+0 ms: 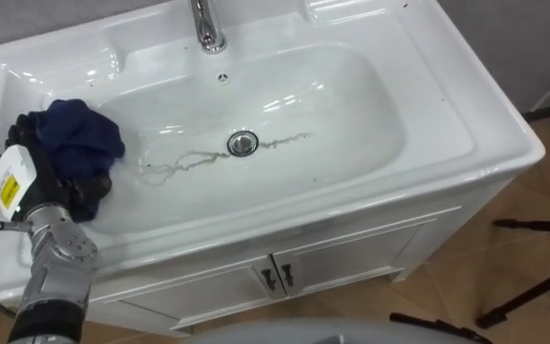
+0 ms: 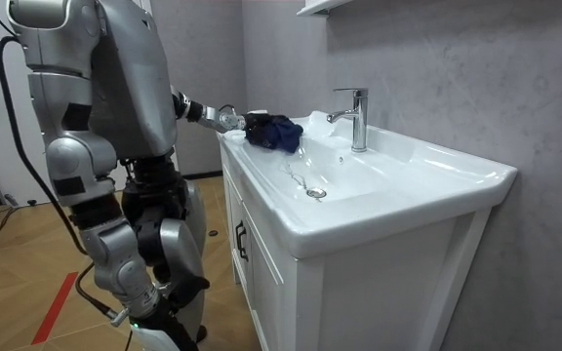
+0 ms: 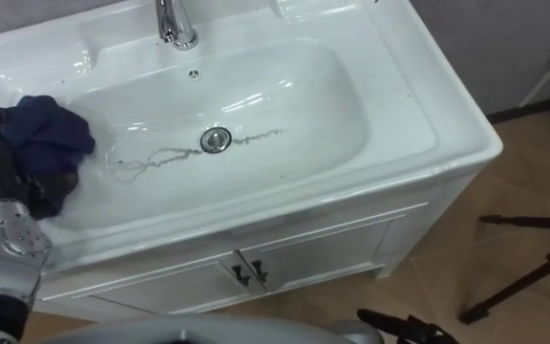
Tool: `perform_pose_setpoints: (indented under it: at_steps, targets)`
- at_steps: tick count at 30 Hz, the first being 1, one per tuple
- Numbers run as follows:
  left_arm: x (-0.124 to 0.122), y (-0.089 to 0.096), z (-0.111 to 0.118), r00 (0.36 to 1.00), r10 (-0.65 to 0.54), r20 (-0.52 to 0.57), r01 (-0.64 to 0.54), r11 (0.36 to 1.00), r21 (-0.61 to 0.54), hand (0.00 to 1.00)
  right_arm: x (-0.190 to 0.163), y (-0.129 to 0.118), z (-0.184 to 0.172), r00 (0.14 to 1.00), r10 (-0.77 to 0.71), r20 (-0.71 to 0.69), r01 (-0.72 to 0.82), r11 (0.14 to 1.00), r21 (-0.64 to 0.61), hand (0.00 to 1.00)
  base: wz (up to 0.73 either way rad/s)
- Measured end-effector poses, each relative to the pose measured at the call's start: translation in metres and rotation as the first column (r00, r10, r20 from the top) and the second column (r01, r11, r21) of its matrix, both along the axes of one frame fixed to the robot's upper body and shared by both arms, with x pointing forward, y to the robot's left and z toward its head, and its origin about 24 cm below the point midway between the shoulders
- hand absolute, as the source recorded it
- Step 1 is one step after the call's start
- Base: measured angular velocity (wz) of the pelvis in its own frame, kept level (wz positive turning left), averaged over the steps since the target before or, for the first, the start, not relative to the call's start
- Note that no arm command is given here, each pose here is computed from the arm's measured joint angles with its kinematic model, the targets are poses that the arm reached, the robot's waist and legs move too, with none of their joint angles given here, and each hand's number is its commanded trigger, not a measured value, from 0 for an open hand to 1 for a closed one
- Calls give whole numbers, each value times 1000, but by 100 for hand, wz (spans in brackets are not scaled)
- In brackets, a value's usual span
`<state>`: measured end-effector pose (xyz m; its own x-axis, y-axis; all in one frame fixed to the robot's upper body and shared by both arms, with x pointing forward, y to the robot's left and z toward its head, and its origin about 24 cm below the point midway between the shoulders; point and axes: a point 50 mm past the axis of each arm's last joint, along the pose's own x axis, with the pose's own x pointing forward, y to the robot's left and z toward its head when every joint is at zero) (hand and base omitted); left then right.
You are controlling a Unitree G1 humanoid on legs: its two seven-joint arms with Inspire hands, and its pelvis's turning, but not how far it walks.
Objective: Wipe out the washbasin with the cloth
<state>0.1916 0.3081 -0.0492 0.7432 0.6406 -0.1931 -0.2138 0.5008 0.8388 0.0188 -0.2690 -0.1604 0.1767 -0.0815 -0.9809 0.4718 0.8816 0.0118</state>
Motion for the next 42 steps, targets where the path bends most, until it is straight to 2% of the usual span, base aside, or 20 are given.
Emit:
perform_pose_setpoints:
  at_steps: [4,14,24,32,37,42]
  targets:
    - [7,1,3,1000,3,14,-3,1000,-4,100,1,0,0,1000,-1,-9,1,1000,6,0,2]
    - [6,26,10,999,28,-30,-26,998,59,100,5,1,0,1000,4,-6,-4,1000,8,0,-1]
    - [6,28,12,999,41,-21,-39,998,56,100,12,0,0,999,52,-6,-52,999,-5,0,0]
    - [20,18,33,996,34,82,-40,997,73,100,16,5,-1,997,77,25,-76,997,-4,0,5]
    - [20,10,51,987,-9,161,-12,992,129,100,15,10,-2,995,96,34,-96,995,-3,0,8]
    - [29,-9,86,929,-101,355,28,979,204,100,13,9,-2,993,101,62,-99,995,-27,0,12]
